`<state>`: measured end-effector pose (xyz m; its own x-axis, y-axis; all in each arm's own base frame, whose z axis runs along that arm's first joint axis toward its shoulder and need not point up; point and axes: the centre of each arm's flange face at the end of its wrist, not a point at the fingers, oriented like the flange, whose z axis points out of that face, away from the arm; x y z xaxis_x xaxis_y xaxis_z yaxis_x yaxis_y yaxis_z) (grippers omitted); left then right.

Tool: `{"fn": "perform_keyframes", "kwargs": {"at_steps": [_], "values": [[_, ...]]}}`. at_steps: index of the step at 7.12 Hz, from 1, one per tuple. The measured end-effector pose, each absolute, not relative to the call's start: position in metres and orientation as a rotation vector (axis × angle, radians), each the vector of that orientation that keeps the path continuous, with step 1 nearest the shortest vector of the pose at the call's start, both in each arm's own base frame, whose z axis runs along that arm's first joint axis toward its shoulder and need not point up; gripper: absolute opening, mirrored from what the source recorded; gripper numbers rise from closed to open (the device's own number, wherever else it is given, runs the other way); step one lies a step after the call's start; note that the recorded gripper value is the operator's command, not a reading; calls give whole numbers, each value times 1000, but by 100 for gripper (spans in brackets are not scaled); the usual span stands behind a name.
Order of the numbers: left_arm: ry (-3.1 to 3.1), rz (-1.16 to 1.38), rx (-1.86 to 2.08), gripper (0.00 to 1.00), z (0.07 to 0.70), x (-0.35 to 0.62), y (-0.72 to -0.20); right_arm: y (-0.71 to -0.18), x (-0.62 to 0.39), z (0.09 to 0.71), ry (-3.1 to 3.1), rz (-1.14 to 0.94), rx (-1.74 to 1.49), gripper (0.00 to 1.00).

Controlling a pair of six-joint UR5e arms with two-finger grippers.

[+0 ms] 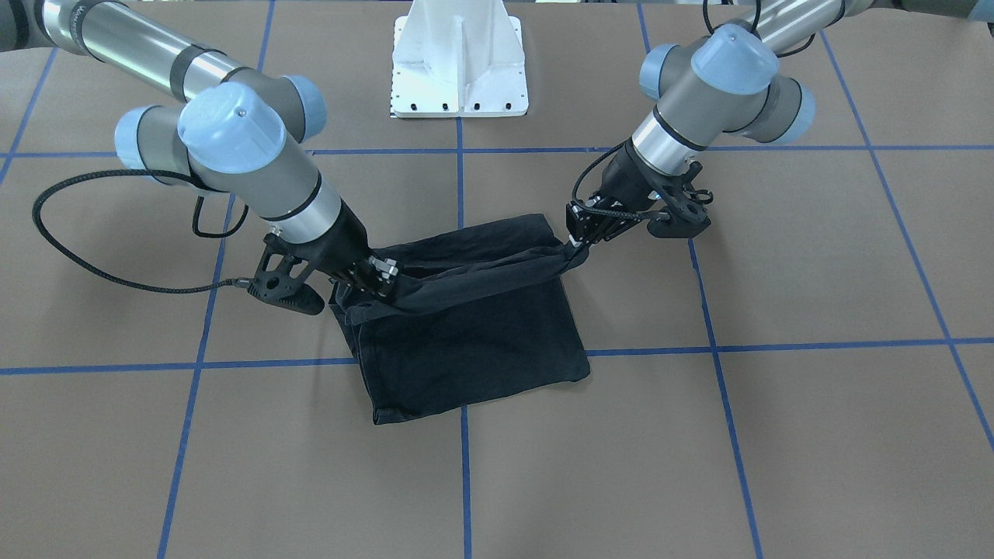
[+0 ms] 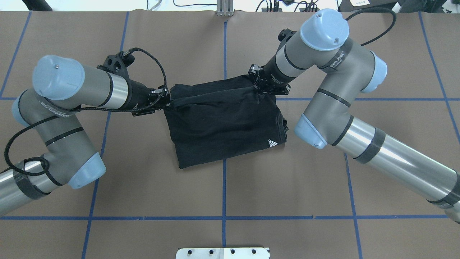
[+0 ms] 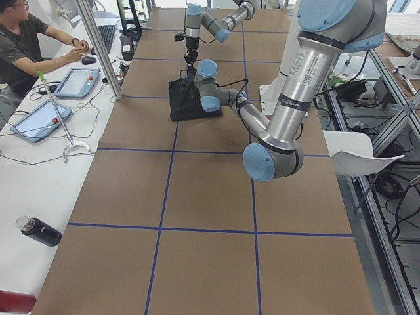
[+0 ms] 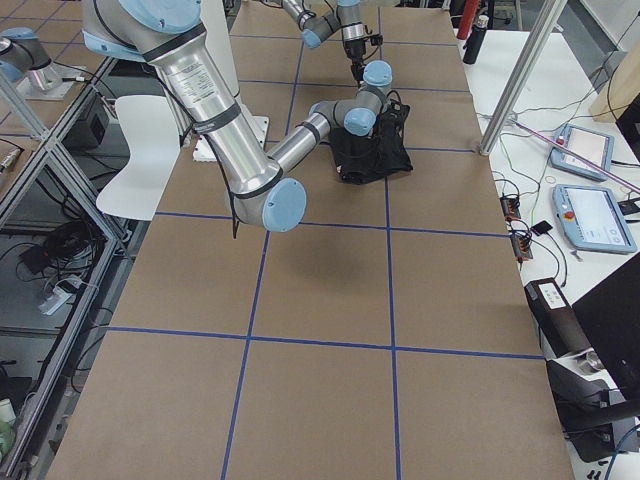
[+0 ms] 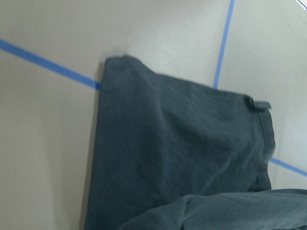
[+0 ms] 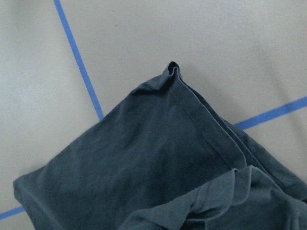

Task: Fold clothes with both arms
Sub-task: 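Lower the folded edge onto the far edge and open both grippers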

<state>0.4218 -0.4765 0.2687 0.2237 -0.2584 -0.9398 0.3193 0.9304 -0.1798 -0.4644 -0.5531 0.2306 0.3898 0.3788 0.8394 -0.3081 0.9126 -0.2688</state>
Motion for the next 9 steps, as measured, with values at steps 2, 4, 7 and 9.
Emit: {"fn": "perform_keyframes", "kwargs": {"at_steps": [2,4,7,9], "values": [[1276,-406,56,0,278,437,-491,-580,-484,239,-1083,463,-14,0],[1287,-404,63,0,291,446,-499,-593,-492,251,-1101,473,51,0],[1288,-431,95,99,290,449,-508,-600,-497,250,-1099,463,89,100],[1299,-456,112,99,277,446,-517,-603,-499,239,-1107,469,97,100]]}}
